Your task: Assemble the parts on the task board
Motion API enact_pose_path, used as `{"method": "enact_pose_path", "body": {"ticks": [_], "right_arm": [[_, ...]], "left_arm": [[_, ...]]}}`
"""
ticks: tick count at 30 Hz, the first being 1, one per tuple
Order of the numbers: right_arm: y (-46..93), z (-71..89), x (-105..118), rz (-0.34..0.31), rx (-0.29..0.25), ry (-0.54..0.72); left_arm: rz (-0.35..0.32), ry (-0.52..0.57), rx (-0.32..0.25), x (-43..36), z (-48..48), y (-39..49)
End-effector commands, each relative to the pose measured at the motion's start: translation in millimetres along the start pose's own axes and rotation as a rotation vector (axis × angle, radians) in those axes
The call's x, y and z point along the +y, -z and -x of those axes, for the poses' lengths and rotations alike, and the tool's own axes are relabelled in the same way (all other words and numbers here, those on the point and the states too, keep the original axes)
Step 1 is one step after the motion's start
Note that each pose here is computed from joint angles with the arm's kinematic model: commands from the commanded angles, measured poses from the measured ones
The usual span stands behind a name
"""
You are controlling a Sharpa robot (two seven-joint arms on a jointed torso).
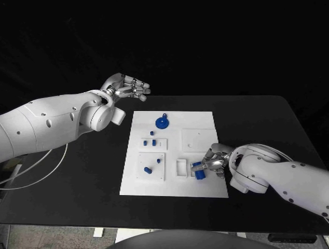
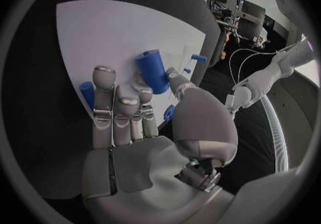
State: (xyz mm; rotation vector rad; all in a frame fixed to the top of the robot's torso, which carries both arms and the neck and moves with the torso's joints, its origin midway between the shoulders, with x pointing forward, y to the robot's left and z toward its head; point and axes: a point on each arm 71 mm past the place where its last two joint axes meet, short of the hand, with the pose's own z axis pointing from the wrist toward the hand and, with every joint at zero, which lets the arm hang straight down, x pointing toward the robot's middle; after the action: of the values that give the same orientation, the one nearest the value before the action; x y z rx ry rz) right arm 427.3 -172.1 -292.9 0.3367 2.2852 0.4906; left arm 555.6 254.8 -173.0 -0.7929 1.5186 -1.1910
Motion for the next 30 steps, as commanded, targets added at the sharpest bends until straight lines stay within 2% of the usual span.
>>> {"method": "enact_pose_path", "body": {"ticks": [1, 6, 13, 23, 30], "right_arm": [[2.3, -9.9, -9.3, -0.047, 0.044, -0.017], [7.7, 1.5, 2.4, -0.021, 0.042, -0.083], [12.0, 9.3, 18.0, 0.003, 0.072, -0.114], [7.3, 11.9, 25.8, -0.009, 0.087, -0.104], [-0.7, 7.6, 32.0, -0.015, 0.083, -0.054]], "left_arm": [[-0.001, 0.01, 0.01, -1.0, -1.8, -0.4], [0.001, 0.011, 0.012, -0.7, -1.7, -0.5], [0.002, 0.012, 0.017, -1.0, -3.0, -0.9], [0.004, 0.012, 0.016, -1.0, -2.8, -0.3], [0.004, 0.014, 0.022, -1.3, -4.0, -0.6]]}}
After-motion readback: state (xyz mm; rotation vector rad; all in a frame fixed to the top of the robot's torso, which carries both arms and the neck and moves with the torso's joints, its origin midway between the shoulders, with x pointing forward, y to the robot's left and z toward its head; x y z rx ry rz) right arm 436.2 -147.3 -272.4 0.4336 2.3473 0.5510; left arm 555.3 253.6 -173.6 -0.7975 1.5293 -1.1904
